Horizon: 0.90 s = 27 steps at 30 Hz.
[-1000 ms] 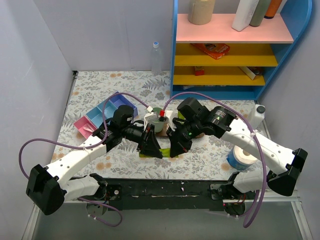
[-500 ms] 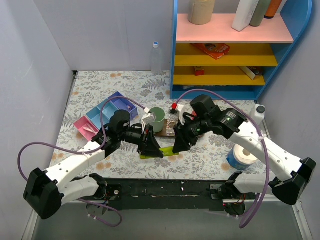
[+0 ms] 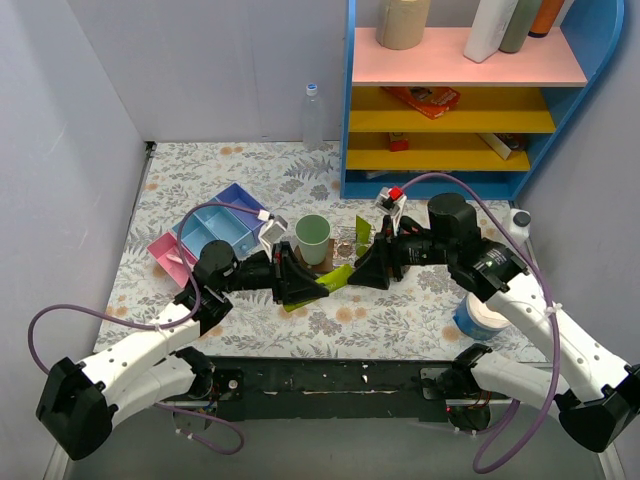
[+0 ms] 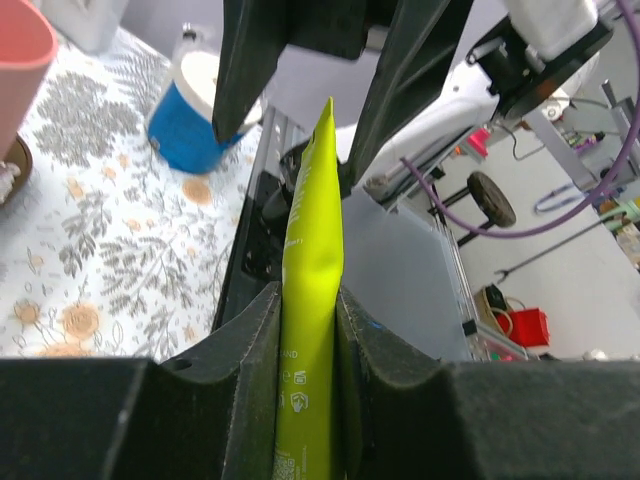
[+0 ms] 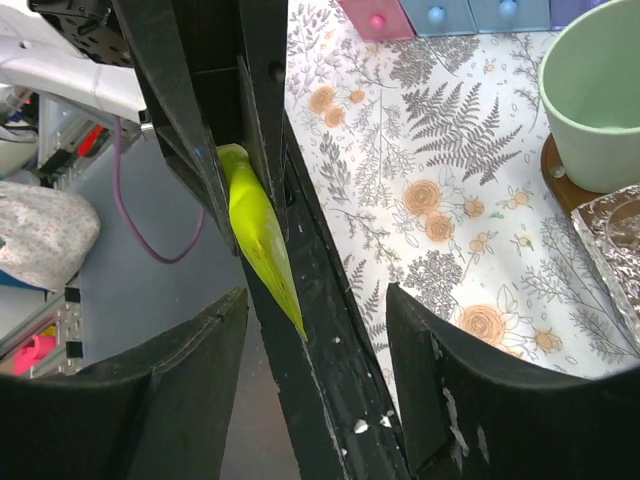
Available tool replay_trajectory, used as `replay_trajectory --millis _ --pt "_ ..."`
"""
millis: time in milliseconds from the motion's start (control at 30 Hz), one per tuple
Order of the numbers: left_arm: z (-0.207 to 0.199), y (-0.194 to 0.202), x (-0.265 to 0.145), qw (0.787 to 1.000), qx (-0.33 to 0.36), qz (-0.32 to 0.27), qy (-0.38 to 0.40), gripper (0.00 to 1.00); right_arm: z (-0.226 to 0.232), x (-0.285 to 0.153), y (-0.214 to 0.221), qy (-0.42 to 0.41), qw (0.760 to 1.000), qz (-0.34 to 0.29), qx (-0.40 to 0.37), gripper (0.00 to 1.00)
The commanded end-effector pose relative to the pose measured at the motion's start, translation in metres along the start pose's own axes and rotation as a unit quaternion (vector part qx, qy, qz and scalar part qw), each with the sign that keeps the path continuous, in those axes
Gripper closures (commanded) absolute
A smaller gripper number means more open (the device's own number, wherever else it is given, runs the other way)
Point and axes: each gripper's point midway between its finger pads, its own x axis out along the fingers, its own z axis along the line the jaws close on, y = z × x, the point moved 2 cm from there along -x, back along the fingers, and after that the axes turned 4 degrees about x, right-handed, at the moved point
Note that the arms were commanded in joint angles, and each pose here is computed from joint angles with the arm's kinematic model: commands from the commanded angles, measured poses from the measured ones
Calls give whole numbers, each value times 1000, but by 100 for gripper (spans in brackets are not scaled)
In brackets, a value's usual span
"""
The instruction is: Prepare toiletry sets of a toothbrush and toothpaste on the tray
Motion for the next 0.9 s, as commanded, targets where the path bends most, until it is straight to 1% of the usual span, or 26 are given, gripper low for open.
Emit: replay_trajectory --millis 0,67,267,367,433,467,500,767,833,867 --pt "-10 -32 1 997 29 -76 -4 100 26 -2 -25 -68 995 -65 -39 36" --pt "-13 -35 0 996 30 -84 0 100 26 -2 -26 -71 994 -72 -44 37" --pt "-13 -29 0 997 22 -77 9 100 29 -3 -35 -73 992 -89 -57 39" --pt "-14 -28 -1 997 23 -77 10 100 28 -2 -37 -72 991 -92 -58 45" --pt "-15 -29 -1 996 26 -79 10 100 27 -1 -36 -73 992 -89 -57 53" --pt "-15 -30 -2 996 27 -82 9 100 27 0 -36 -77 992 -86 -56 58" --pt "-15 -30 -2 996 27 -82 8 100 27 1 -35 -79 992 -84 -56 60" --pt "-17 -30 -3 996 27 -89 16 100 26 4 -29 -87 992 -72 -52 69" --pt "-17 -29 -3 995 25 -90 16 100 26 4 -29 -91 992 -71 -52 82" --pt "-17 -29 -3 995 26 -91 17 100 27 4 -29 -92 992 -71 -53 96"
